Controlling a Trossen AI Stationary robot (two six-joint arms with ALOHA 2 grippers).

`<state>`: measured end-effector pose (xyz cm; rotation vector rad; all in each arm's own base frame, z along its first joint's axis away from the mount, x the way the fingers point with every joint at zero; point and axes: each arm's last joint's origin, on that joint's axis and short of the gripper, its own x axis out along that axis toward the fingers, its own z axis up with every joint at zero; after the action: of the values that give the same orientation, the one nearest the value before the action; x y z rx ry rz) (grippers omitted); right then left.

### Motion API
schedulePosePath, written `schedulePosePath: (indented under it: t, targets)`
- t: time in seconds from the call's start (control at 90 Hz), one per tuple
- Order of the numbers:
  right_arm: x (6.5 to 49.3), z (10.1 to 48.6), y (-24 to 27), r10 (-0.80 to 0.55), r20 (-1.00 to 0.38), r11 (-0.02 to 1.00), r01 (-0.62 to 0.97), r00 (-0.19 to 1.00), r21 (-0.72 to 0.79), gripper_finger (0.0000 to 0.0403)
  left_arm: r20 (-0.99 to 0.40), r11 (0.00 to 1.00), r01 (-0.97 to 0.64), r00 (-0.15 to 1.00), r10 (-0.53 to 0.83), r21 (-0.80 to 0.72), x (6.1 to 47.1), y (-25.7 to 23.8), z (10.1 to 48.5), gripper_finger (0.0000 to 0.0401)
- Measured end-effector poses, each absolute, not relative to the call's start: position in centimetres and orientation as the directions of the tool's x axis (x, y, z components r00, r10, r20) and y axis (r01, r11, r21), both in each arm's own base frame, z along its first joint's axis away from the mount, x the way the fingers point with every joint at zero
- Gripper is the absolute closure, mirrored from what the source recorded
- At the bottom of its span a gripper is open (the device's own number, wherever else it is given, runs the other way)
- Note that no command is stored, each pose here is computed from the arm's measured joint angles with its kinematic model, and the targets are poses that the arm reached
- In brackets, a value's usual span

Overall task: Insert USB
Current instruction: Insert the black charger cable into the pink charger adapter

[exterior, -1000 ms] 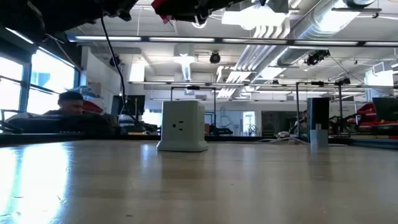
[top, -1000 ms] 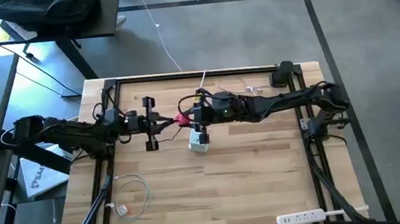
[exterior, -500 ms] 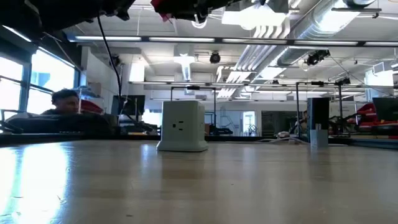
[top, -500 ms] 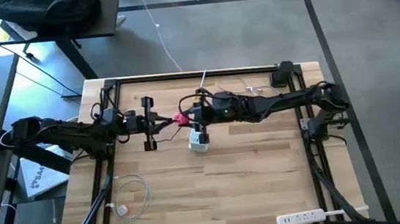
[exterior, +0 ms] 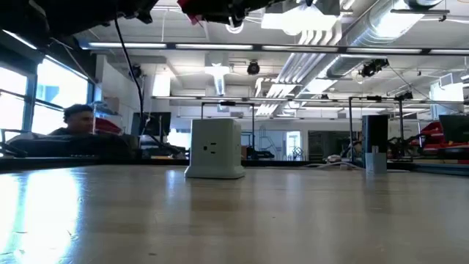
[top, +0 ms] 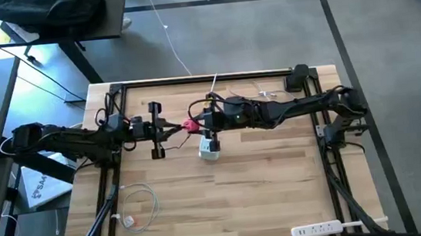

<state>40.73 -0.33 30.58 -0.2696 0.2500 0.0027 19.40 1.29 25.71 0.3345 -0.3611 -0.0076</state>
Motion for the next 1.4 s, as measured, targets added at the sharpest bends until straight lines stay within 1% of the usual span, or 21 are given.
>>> schedulePosePath:
  t: [0.067,0.267,0.678,0.789,0.967,1.078,1.244,1.4]
  targets:
    - [40.74,30.61,-0.29,-0.013,-0.242,0.966,-0.05,0.97,-0.254,0.0288,0.35,0.944,-0.051,0.934,-0.07,0.326,19.38,1.27,25.75,0.0398]
    - [40.74,30.61,-0.3,-0.015,-0.242,0.965,-0.05,0.97,-0.258,0.0288,0.361,0.945,-0.055,0.93,-0.07,0.323,19.74,1.31,25.57,0.0398]
    - [40.66,30.34,-0.72,-0.04,-0.269,0.964,-0.033,0.962,-0.263,0.0288,0.348,0.945,-0.085,0.937,-0.032,0.315,19.9,1.44,25.33,0.0398]
    - [40.65,30.3,-0.85,-0.04,-0.274,0.965,-0.035,0.961,-0.261,0.0288,0.345,0.945,-0.098,0.938,-0.016,0.311,19.96,1.51,25.26,0.0398]
    - [40.63,30.22,-0.87,-0.044,-0.282,0.964,-0.033,0.958,-0.262,0.0288,0.32,0.942,-0.149,0.946,0.048,0.3,20.04,1.69,25.02,0.0398]
    - [40.6,30.16,-0.89,-0.049,-0.289,0.964,-0.03,0.956,-0.265,0.0288,0.318,0.943,-0.14,0.947,0.039,0.302,20.05,1.66,25.0,0.0398]
    - [40.55,30.04,-1.05,-0.115,-0.3,0.946,0.012,0.947,-0.324,0.0288,0.316,0.949,-0.11,0.949,0.011,0.295,20.05,1.5,24.99,0.0398]
    - [40.55,30.04,-1.09,-0.119,-0.299,0.945,0.016,0.947,-0.326,0.0288,0.314,0.949,-0.105,0.949,0.007,0.296,20.05,1.48,24.98,0.0398]
